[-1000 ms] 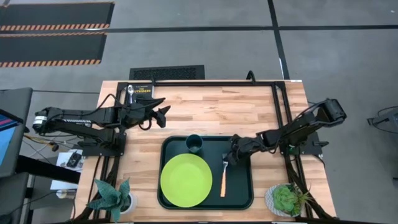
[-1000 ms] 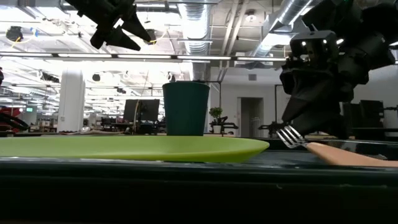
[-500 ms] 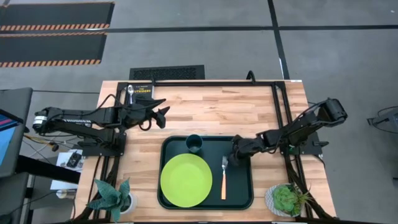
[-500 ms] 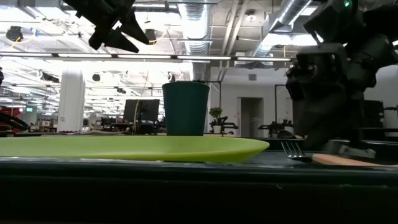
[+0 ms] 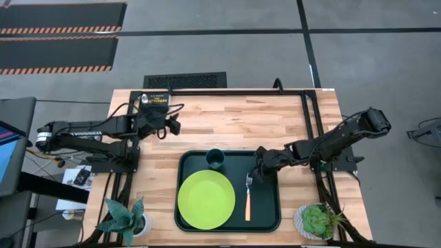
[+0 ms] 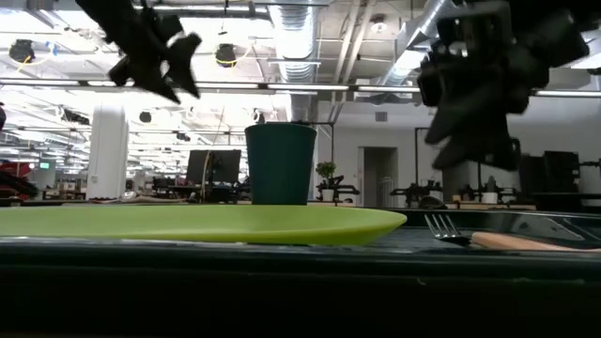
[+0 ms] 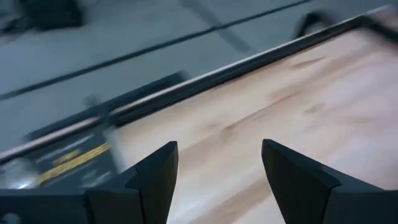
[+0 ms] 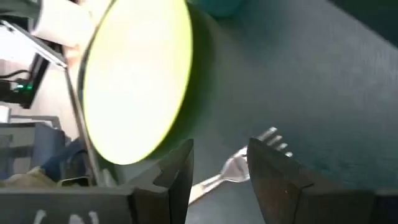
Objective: Pick and place plate/cup/fork/spoon on tray
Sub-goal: Put the orange spoon to the right of the light orange fork on the green serving tray
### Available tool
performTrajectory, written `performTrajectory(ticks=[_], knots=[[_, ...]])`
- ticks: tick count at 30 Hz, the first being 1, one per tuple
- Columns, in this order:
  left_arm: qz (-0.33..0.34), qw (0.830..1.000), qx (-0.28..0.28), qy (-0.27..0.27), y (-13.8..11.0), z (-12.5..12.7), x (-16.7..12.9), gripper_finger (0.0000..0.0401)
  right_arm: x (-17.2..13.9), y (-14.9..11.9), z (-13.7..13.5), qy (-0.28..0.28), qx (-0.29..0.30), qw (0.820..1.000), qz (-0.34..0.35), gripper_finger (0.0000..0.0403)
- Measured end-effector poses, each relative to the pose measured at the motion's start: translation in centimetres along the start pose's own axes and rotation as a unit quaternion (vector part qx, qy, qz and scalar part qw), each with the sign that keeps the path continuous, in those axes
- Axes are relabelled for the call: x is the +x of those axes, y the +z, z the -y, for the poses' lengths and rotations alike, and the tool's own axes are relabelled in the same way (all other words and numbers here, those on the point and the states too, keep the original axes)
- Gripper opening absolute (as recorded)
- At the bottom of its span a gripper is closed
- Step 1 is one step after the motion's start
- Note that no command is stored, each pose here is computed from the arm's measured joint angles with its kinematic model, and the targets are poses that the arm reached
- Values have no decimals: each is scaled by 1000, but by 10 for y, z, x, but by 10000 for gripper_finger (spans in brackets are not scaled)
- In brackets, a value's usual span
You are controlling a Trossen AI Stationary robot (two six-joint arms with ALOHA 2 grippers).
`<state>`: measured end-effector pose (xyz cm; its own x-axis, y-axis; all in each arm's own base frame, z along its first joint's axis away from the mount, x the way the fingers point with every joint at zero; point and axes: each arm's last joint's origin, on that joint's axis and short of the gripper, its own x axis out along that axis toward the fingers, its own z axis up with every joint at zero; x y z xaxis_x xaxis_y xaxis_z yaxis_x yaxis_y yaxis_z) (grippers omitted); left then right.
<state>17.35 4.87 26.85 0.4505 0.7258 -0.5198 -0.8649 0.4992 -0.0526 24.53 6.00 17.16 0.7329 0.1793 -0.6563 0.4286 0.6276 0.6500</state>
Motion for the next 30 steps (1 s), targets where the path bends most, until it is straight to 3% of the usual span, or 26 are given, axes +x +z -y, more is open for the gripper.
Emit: performTrajectory(ticks=[8, 15, 21, 26, 30], knots=[[-96, 981, -35, 163, -4, -39, 42, 223, -19, 17, -27, 33, -22, 998, 40, 175], [-165, 947, -67, 269, -11, -68, 85, 223, -30, 27, -42, 53, -49, 995, 68, 175], [-199, 909, -102, 353, -39, -80, 110, 223, -31, 27, -46, 58, -52, 995, 68, 175], [-203, 885, -143, 393, -64, -92, 124, 223, -31, 24, -47, 61, -56, 994, 64, 175], [-198, 880, -188, 388, -77, -100, 132, 223, -31, 21, -49, 64, -60, 994, 60, 175]])
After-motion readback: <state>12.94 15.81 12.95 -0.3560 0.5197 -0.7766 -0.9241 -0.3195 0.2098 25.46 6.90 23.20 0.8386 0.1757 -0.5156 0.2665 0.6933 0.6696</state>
